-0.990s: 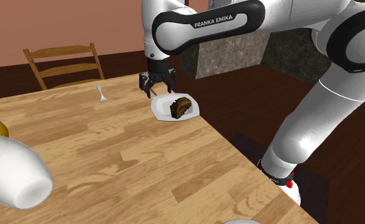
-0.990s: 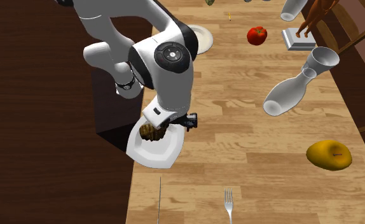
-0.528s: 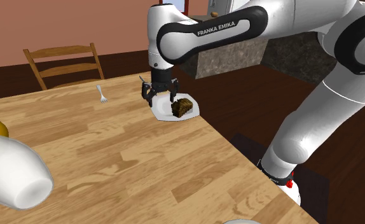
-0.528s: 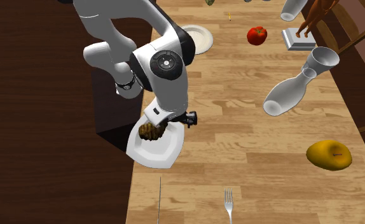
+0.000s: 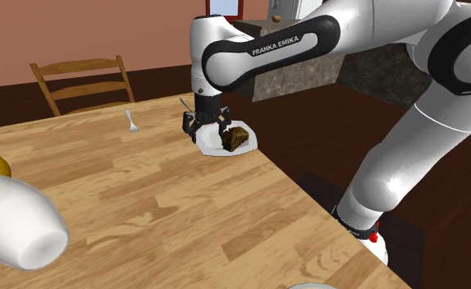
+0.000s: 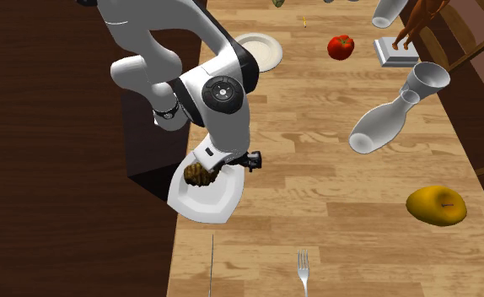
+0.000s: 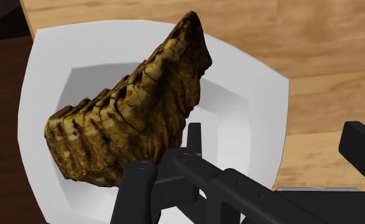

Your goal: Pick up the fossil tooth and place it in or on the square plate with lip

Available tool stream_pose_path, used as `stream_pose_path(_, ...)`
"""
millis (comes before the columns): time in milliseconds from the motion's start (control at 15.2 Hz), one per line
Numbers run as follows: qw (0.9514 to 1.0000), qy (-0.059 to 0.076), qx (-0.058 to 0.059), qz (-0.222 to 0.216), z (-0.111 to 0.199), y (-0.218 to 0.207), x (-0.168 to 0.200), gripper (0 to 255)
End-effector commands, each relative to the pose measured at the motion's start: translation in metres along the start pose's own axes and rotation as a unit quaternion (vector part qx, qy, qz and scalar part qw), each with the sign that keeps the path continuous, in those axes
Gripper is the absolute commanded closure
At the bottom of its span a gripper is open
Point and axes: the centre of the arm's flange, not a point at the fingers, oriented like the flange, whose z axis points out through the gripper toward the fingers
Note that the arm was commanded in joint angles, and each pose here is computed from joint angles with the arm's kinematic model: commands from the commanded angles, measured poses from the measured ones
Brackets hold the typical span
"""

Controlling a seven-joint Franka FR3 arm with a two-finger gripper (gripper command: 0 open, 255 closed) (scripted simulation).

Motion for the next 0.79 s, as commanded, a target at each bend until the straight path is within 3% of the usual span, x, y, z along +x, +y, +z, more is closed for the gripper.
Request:
stream_pose_path(0,1.0000,0.000,0.000,0.000,0.0002,0.0000,0.0000,0)
stream_pose_path(66,1.0000,0.000,0.000,0.000,0.0001,0.0000,0.0000,0)
stream_pose_path(132,1.0000,0.000,0.000,0.000,0.0001,0.0000,0.0000,255)
stream_pose_path(726,1.0000,0.000,0.000,0.000,0.0001,0.0000,0.0000,255)
